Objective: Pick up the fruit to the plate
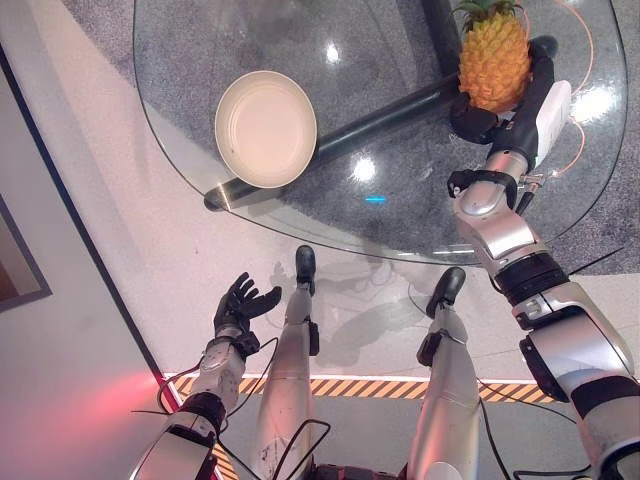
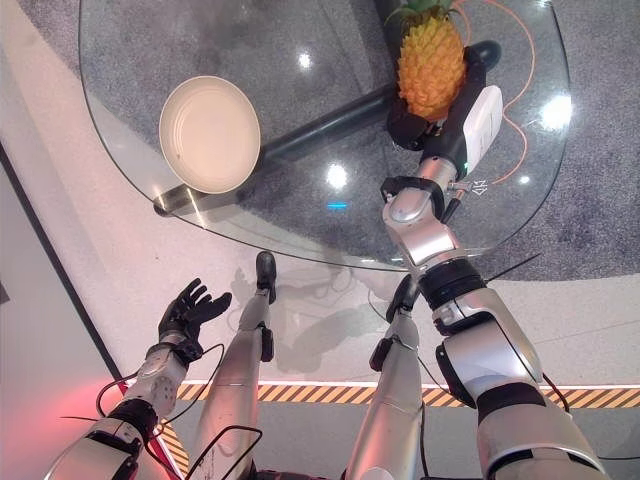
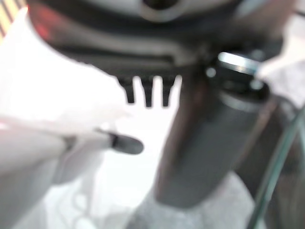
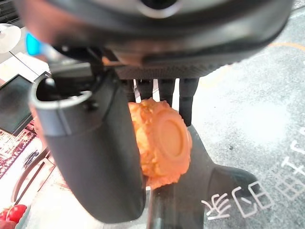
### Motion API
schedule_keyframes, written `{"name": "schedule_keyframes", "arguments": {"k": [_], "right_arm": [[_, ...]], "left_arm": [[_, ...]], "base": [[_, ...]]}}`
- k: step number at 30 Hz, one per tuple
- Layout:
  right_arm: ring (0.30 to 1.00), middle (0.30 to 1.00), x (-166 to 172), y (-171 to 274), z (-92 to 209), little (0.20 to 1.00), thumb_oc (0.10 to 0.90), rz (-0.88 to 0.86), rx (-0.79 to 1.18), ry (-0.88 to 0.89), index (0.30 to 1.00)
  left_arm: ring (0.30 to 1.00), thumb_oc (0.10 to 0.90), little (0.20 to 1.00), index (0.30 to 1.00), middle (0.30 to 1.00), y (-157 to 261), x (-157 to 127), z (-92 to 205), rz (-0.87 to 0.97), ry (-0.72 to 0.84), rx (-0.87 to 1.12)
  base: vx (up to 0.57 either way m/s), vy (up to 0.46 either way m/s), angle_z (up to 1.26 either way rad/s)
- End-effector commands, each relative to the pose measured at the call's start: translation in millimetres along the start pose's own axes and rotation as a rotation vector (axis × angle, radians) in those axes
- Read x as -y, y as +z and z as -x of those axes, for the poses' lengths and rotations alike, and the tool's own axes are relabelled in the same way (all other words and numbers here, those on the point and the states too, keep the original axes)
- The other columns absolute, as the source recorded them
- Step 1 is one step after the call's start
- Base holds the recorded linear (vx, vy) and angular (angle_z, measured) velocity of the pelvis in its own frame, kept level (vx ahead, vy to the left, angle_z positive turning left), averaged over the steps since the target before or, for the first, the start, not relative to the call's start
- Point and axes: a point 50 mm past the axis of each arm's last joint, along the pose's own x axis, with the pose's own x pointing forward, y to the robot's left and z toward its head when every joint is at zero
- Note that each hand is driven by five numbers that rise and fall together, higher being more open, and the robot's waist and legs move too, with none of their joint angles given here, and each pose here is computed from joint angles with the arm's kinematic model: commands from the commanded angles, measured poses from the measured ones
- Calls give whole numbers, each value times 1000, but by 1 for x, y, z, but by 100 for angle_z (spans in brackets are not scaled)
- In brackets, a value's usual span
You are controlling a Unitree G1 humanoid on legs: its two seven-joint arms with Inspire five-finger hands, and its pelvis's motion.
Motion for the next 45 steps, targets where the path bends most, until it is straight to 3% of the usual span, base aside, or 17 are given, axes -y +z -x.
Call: {"name": "schedule_keyframes", "arguments": {"k": [1,10,17,28,35,45], "right_arm": [[300,300,21,28,-21,200,100,-27,122,-90,300],[300,300,20,37,-15,200,100,-54,191,-72,300],[300,300,25,37,-3,200,100,-127,217,-68,300],[300,300,21,48,22,200,100,-204,333,0,300],[300,300,19,58,35,200,100,-236,397,26,300],[300,300,20,68,46,200,100,-235,499,48,300]], "left_arm": [[900,800,900,900,900,0,-13,2,-4,43,14],[900,800,900,900,900,32,-23,0,157,212,192],[900,800,900,900,900,106,-19,-3,319,292,485],[900,800,900,900,900,174,-32,21,550,417,846],[900,800,900,900,900,214,-18,42,595,350,1069],[900,800,900,900,900,241,20,70,589,82,1253]], "base": [[0,0,0],[0,0,0],[0,0,0],[0,0,0],[0,-8,-1],[3,-20,0]]}}
